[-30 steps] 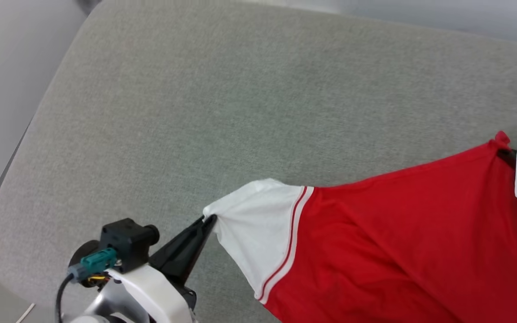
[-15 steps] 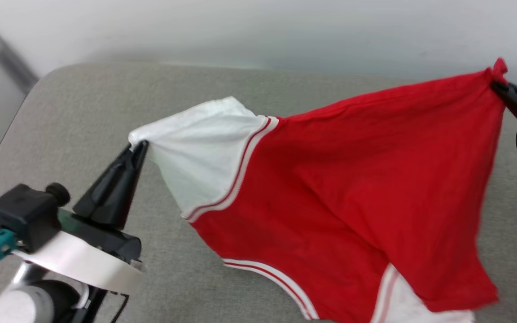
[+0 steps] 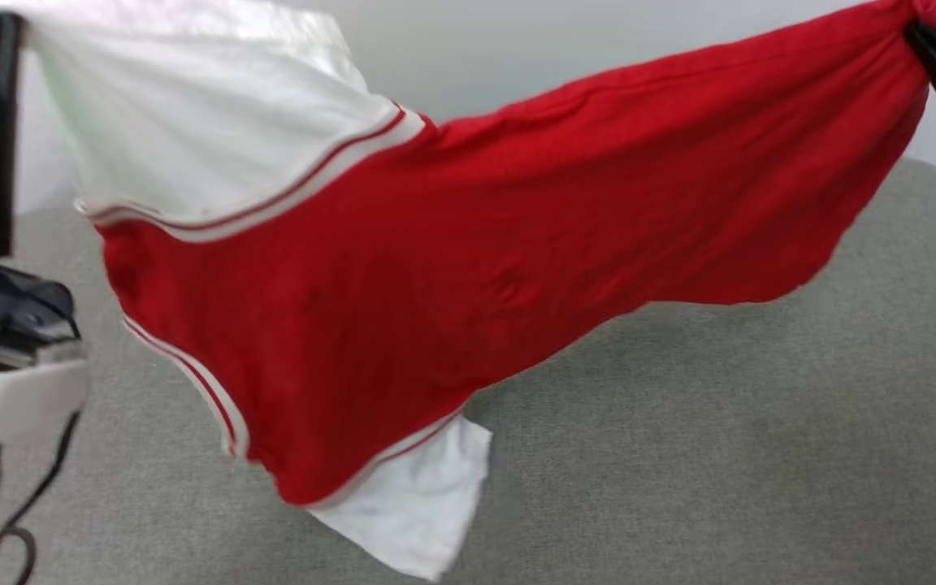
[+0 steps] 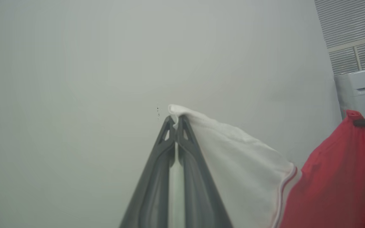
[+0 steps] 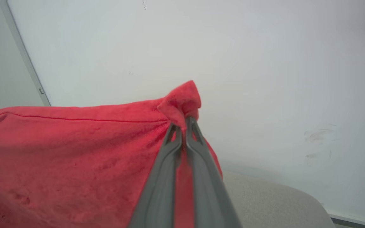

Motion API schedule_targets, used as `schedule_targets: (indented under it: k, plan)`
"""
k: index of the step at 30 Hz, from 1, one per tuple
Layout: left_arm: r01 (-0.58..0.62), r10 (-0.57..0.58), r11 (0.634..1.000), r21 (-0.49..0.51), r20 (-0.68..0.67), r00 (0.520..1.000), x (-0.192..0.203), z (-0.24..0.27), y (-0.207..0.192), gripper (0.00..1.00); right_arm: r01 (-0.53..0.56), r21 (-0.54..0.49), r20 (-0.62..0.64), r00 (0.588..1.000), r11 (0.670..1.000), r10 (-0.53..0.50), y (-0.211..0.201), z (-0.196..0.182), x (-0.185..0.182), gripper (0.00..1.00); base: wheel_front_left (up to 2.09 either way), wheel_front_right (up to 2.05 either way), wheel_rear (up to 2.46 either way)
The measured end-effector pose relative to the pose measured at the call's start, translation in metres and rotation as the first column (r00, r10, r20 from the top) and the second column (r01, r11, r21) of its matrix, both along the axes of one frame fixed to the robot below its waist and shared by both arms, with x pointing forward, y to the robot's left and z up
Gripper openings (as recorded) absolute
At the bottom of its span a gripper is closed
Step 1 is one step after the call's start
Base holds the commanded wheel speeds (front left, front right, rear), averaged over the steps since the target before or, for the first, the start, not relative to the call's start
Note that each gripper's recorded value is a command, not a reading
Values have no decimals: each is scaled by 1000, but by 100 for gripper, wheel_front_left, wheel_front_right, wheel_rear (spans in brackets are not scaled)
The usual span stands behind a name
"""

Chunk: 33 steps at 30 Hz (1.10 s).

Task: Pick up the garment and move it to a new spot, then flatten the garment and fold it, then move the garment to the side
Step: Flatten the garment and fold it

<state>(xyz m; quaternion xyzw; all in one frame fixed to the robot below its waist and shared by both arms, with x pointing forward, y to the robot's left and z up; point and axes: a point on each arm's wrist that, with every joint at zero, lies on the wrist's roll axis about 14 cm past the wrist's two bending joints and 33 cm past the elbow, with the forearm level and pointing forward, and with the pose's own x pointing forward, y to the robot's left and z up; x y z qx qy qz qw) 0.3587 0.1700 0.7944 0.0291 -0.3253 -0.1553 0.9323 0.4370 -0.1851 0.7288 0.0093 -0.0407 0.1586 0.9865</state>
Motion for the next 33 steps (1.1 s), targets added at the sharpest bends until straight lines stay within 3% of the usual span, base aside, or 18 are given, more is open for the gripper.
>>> schedule_targets:
  k: [7, 16, 25, 33]
  plan:
    - [14, -13, 1000, -1, 172, 985, -2, 55, -4, 0, 20, 23, 119, 993, 1000, -22, -6, 33, -13, 0, 0, 0, 0]
    - [6, -11, 1000, 26, 209, 978, 31, 75, -4, 0, 33, 11, 177, 984, 999, -34, -8, 42, 7, 0, 0, 0, 0]
    - [-7, -9, 995, 100, 158, 987, 116, 64, -9, 0, 85, -34, 245, 967, 996, -75, -18, 42, 72, 0, 0, 0, 0]
    - [-56, 41, 992, 112, 138, 990, 206, 50, -3, 0, 115, -25, 266, 958, 993, -104, -19, 19, 155, 0, 0, 0, 0]
